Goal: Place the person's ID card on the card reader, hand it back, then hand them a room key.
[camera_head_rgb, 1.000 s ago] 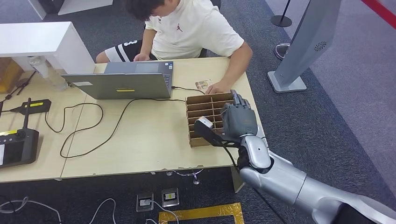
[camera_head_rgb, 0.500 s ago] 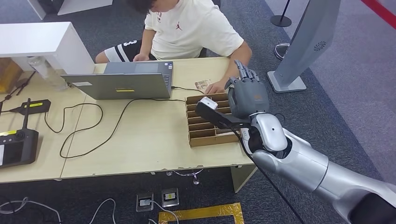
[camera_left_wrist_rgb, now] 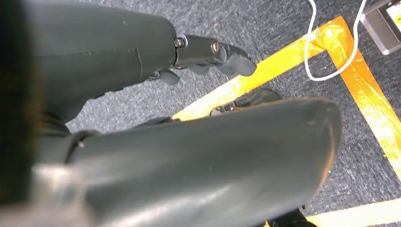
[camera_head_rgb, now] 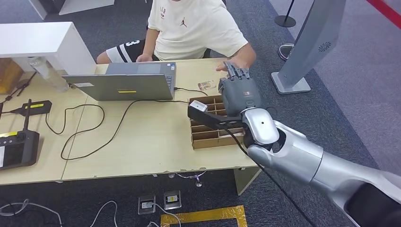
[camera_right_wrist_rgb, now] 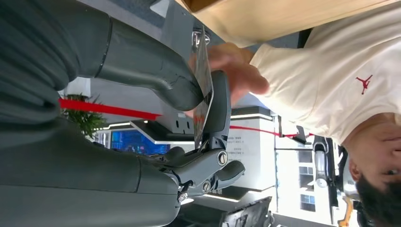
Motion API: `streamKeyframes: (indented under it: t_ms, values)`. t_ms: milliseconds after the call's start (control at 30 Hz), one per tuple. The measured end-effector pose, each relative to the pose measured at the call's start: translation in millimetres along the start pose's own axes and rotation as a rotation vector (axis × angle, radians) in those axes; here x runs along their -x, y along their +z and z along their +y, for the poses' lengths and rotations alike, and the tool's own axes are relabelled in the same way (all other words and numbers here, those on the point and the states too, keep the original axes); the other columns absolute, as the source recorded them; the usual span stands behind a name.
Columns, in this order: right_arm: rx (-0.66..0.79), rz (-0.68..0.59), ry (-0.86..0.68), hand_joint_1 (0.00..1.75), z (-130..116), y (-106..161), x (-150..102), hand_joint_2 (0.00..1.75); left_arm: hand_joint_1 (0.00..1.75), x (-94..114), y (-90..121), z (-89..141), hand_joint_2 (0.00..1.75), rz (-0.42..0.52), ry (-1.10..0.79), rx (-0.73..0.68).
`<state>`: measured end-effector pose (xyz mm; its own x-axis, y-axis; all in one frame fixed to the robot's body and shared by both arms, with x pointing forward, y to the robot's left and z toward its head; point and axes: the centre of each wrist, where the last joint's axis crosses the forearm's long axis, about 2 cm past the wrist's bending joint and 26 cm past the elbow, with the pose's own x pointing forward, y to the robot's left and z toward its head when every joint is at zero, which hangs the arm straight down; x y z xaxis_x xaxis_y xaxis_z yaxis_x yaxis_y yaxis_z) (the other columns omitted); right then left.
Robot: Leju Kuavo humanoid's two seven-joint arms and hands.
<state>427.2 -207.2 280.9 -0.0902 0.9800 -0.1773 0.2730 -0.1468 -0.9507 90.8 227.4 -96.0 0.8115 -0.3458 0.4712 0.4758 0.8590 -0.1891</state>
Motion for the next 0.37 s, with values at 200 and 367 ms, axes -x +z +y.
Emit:
streamKeyframes:
  t_ms: [200, 367]
  values:
    - [0.019, 0.012, 0.036, 1.75, -7, -18, -8, 1.75, 0.0, 3, 1, 0, 0.0, -0.007, 0.006, -0.003]
    - [0.035, 0.032, 0.042, 1.75, -11, -29, -10, 1.75, 0.0, 4, 1, 0, 0.0, -0.006, 0.005, -0.002]
